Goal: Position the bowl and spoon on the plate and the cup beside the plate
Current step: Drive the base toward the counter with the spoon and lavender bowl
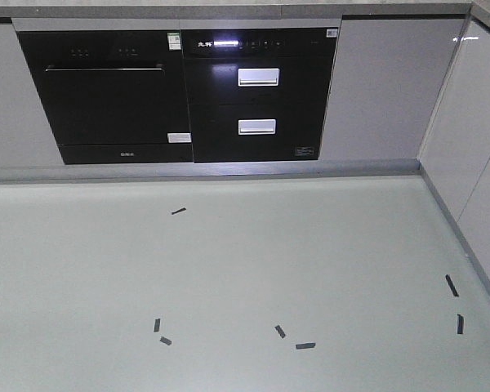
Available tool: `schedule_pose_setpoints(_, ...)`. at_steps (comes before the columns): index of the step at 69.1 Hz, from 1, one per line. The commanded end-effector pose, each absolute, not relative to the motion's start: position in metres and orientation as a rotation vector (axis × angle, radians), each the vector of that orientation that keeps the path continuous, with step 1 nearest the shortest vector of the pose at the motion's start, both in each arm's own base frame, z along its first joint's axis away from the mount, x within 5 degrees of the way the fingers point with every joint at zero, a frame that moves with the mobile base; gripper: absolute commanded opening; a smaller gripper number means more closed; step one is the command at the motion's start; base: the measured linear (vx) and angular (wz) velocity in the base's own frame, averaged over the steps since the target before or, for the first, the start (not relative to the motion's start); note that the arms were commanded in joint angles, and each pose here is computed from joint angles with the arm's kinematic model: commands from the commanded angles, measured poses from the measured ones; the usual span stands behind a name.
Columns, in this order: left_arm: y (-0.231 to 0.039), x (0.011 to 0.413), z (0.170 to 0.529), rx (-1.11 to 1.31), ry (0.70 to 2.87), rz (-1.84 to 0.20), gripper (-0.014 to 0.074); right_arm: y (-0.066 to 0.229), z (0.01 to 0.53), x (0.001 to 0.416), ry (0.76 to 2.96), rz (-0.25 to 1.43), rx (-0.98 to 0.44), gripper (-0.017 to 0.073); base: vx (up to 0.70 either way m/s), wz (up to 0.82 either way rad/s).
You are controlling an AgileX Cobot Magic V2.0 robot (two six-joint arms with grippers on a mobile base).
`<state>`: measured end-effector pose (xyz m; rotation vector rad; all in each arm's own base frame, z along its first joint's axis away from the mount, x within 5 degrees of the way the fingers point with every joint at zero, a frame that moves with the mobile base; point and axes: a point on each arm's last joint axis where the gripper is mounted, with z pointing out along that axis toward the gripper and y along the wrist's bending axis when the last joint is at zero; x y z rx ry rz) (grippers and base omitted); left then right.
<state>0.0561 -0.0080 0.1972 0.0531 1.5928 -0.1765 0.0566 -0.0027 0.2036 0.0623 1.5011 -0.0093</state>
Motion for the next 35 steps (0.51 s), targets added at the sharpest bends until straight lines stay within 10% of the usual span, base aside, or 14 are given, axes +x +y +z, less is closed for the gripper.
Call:
schedule_pose_setpoints(1,-0.0081,0.0537,0.2113,0.045,1.483,-0.196,-0.0007,-0.0028,0.2083,0.0555,1.428,-0.023,0.054,-0.0011,0.0,0.0)
schedule_pose_setpoints(35,-0.0081,0.0537,0.2113,0.045,1.483,-0.196,-0.0007,-0.0028,0.2083,0.0555,1.428,-0.023,0.054,-0.0011,0.0,0.0)
